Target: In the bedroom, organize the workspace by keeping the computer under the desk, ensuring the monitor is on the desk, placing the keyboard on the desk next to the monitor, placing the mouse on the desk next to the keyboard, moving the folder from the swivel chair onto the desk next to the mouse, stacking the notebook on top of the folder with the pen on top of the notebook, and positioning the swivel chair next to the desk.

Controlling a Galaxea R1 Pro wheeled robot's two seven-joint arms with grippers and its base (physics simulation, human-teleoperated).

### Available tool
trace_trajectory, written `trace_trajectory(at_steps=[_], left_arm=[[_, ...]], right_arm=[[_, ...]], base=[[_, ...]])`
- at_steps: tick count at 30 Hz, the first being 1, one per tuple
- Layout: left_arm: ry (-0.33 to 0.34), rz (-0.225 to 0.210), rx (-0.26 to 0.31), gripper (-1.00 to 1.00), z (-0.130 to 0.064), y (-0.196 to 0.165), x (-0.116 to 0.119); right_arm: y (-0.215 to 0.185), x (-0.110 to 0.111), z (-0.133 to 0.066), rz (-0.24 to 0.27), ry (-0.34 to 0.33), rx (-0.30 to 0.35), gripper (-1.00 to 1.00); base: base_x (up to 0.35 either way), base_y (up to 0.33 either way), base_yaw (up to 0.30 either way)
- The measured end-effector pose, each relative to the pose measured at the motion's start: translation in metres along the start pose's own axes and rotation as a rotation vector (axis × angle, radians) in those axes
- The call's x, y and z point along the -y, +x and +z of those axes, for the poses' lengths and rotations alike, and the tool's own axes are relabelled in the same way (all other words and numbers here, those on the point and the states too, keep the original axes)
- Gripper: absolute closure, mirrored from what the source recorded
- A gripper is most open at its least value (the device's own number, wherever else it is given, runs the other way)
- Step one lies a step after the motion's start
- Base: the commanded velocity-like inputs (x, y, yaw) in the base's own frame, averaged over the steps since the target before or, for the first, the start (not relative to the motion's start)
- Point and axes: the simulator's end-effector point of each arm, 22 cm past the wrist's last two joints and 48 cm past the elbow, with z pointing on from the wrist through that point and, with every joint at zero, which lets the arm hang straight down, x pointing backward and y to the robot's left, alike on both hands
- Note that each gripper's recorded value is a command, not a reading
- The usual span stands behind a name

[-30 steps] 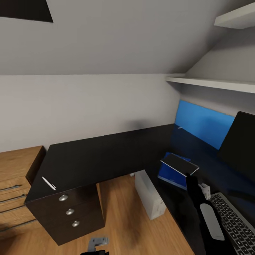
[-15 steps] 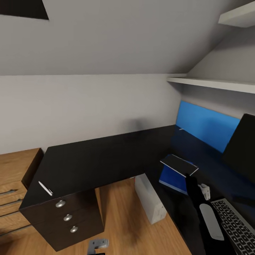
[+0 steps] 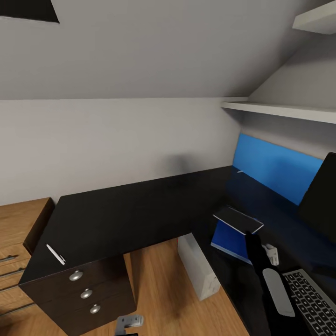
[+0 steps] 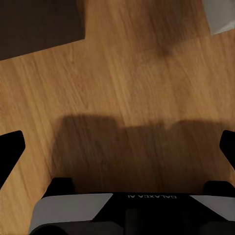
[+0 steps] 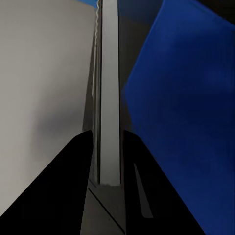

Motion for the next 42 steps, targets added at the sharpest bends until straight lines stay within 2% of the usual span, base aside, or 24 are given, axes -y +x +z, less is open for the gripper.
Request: trace_trajectory(at_steps=[5,17,18,42], left_arm=[[0.001,0.001,-0.001,-1.0,0.0,0.0002,0.0005],[-0.001,0.001,0.0,-1.0,0.0,0.0001,-0.0003],[-0.001,0.0,0.0,-1.0,0.0,0.0001,-0.0002],[-0.004,-0.005,-0.004,-1.0,0.0006,0.0014,-0.0017]], right_arm=[[-0.0041,0.0046,0.0,0.002,0.022,0.019,1.0],[-0.005,0.0048,0.0,0.001,0.024,0.022,1.0],[-0.005,0.0048,0.0,0.0,0.024,0.022,-1.0],[-0.0038,-0.0001,0.0,-0.003,0.011,0.02,-1.0]], base=[[0.001,0.0,0.0],[0.0,0.0,0.0],[0.0,0.0,0.0],[0.0,0.0,0.0]])
